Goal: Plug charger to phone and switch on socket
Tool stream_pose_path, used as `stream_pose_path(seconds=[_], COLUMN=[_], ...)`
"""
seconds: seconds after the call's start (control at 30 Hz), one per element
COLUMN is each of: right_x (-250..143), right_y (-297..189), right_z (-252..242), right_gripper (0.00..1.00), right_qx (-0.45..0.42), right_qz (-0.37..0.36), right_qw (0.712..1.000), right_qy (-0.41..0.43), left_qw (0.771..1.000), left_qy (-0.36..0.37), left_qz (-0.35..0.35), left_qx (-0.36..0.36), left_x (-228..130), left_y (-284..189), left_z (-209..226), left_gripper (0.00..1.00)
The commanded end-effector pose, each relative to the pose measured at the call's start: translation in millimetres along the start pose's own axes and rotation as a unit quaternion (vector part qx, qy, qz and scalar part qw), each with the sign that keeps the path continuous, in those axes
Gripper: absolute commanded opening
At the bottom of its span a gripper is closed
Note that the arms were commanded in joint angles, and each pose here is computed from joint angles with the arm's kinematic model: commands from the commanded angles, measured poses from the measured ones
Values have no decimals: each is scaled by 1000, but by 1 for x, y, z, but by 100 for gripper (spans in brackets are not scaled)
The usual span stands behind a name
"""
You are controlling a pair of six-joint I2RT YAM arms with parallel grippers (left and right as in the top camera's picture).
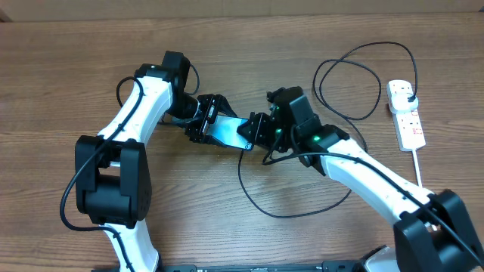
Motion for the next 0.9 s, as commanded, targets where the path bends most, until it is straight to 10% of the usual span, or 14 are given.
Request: stream_pose_path(seconds=[0.0,0.53,0.87], right_x=[2,8,17], right_y=[8,8,3], right_z=[7,14,11], right_gripper=[24,8,4], right_qx=[6,24,33], right_qz=[3,-15,-29], right_qw=[1000,1000,999], right_qy=[6,-4,8], left_qw=[1000,1000,1000], left_qy=[9,9,11], left_qz=[23,23,18], left_qx=[-4,-5,-7], left_x=[-10,-10,-9], left_y=[-2,-2,-3], left_z=[-4,-4,-5], left_gripper=[64,67,100])
Point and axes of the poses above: each gripper's point midway between its finger pads, its own y axis out along the fingers, its own z axis along the line the jaws close on, x = y × z, the point moved 8 cm from there along -y, back along the fingers, and after that the axes turned 13 degrees about -y, right-handed, at the moved point
